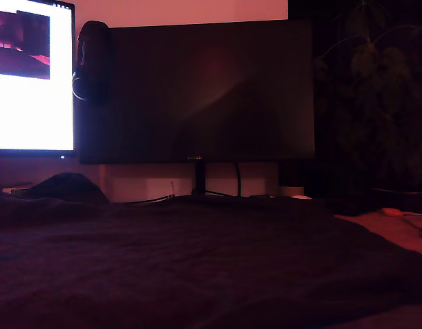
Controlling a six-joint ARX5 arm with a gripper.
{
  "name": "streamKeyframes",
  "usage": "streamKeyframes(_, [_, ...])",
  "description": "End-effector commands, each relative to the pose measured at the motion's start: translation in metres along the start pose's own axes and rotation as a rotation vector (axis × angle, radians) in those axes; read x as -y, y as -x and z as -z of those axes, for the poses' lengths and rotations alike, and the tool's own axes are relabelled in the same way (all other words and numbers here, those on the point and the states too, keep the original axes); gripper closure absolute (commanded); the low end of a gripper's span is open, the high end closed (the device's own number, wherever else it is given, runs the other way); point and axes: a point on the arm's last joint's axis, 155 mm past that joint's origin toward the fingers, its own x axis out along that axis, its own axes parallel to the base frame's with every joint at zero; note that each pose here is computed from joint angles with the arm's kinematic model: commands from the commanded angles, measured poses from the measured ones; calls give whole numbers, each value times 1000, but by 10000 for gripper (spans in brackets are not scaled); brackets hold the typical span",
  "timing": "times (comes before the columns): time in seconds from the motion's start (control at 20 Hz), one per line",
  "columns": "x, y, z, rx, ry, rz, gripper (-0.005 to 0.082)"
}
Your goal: Pick up the coffee capsules on the table and drop them inside the coffee cup
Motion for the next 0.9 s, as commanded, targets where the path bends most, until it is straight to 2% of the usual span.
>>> streamKeyframes(0.0, [1,-1,-5,11,-6,6,573])
streamKeyframes(0.1, [6,1,-9,32,-10,36,731])
streamKeyframes(0.2, [15,8,-19,84,-36,74,793])
streamKeyframes(0.35, [26,28,-40,206,-77,122,793])
streamKeyframes(0.55, [32,64,-64,389,-116,137,793])
streamKeyframes(0.85, [41,106,-79,621,-189,159,793])
